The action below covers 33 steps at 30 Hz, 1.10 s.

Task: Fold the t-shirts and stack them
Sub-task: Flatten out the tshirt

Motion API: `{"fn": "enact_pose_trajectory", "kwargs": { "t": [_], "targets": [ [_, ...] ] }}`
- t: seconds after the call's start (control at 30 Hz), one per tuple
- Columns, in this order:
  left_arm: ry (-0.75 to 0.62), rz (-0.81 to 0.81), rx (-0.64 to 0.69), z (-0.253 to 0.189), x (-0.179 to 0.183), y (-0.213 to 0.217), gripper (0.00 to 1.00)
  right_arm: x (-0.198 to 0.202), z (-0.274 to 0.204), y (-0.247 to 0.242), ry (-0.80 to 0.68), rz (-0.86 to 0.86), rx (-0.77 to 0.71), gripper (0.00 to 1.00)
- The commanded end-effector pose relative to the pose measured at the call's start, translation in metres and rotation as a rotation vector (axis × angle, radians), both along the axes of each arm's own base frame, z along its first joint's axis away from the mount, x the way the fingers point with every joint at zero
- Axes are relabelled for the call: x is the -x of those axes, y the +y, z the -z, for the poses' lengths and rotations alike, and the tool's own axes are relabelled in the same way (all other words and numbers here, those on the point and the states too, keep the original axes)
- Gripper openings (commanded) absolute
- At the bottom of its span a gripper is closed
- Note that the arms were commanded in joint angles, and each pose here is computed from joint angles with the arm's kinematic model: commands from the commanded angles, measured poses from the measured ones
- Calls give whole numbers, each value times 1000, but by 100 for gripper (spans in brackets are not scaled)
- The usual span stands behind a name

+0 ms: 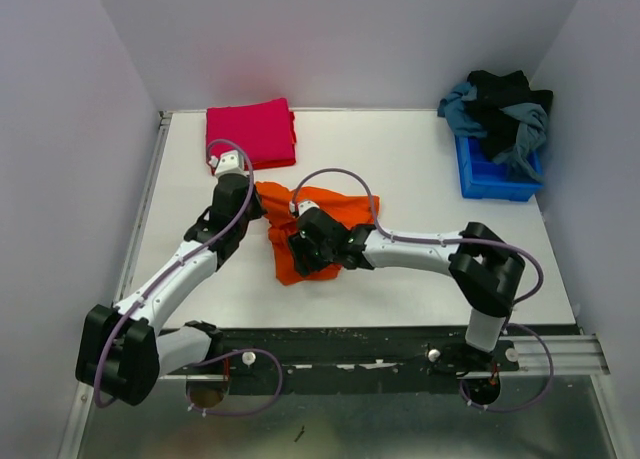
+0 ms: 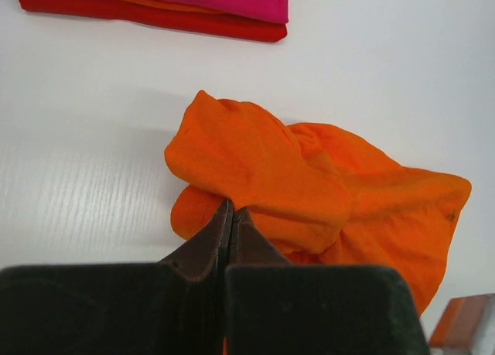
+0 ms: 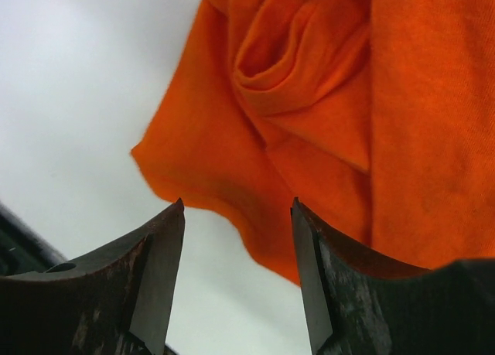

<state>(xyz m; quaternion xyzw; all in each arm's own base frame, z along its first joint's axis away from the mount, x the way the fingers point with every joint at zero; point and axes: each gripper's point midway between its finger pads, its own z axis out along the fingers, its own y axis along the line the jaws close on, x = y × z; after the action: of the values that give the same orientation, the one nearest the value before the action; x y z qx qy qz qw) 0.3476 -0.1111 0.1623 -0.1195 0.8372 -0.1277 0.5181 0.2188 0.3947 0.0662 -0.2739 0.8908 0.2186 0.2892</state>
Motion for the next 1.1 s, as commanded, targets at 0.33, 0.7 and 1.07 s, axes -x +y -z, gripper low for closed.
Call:
{"fn": "enact_pose_trajectory", "kwargs": {
  "t": [0.33, 0.7, 1.07],
  "targets": [
    [3, -34, -48, -26, -22, 3, 0, -4, 32, -37, -17, 79, 209, 1],
    [-93, -16, -23, -131, -47, -6, 0, -60, -76, -167, -279, 400, 451, 1],
    [-151, -123, 6, -158, -4, 35, 0, -42, -151, -213, -342, 493, 294, 2]
  ]
}}
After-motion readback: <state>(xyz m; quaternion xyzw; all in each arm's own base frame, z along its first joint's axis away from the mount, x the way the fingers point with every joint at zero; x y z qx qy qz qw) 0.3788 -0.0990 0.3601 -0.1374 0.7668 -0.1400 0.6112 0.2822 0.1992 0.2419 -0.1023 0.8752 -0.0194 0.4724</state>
